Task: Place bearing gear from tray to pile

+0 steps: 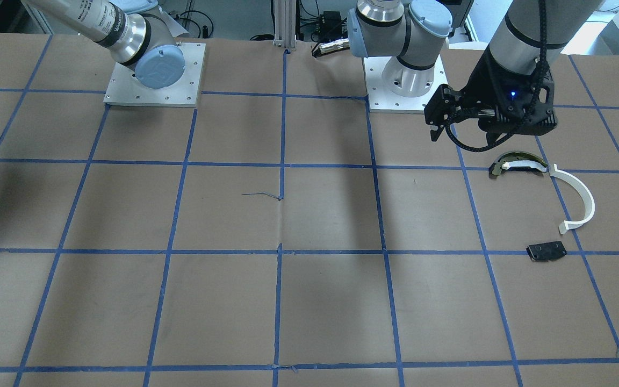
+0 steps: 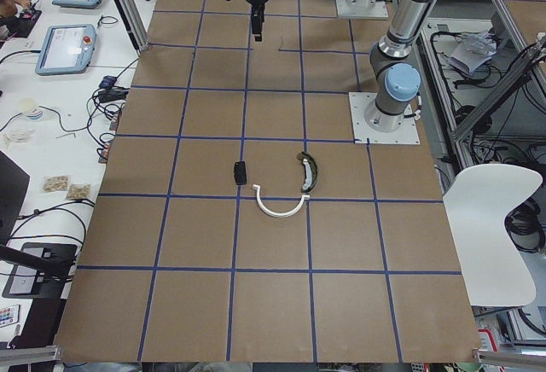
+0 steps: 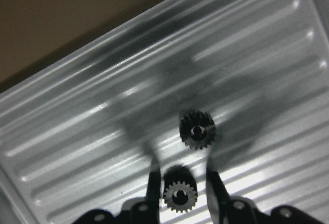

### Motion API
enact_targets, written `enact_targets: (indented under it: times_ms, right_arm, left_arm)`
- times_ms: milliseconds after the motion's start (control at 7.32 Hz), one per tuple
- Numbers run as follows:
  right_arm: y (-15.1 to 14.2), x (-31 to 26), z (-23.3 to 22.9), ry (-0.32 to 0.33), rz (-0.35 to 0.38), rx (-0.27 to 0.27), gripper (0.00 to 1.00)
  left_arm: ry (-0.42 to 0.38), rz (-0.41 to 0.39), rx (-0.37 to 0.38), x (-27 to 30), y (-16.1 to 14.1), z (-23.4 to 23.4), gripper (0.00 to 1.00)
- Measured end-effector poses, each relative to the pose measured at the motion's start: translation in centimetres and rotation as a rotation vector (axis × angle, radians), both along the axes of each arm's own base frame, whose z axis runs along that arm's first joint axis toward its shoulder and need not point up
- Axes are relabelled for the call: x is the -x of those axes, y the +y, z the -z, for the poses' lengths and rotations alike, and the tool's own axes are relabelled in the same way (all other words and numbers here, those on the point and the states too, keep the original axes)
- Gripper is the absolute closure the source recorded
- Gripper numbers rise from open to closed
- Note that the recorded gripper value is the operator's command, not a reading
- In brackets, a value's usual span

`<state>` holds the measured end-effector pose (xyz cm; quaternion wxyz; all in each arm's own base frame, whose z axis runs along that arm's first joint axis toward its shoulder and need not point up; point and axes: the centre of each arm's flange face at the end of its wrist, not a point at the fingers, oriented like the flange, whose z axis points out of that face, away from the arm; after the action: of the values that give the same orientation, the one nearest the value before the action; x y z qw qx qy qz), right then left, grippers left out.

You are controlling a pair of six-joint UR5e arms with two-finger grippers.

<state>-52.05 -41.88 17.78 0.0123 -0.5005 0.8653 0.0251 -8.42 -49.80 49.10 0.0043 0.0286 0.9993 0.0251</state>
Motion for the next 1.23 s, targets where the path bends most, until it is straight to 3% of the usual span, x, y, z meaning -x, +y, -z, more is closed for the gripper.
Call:
enact_targets:
  times_ms: [273, 546, 819, 956, 1229]
  right_arm:
    - [0.1, 0.1, -0.6, 0.010, 0.007, -0.003, 0.88]
    - [0.1, -1.2, -5.7, 0.038, 0.018, -0.007, 0.87]
    - [-0.7, -6.8, -14.7, 0.037, 0.159, 0.003, 0.87]
    - [-1.8, -11.5, -19.9, 0.043, 0.221, 0.040, 0.86]
    - [-4.6, -22.2, -28.1, 0.060, 0.270, 0.148, 0.83]
  left_arm:
    - [-0.004, 0.000, 0.003, 0.0, 0.2, -0.1, 0.00]
    - [-0.007, 0.000, 0.005, 0.0, 0.3, -0.2, 0.00]
    - [-0.010, 0.000, 0.001, -0.1, 0.2, -0.1, 0.00]
    - [-0.010, 0.001, 0.000, 0.0, 0.1, 0.0, 0.00]
    - [-0.013, 0.001, 0.005, 0.0, 0.3, -0.2, 0.00]
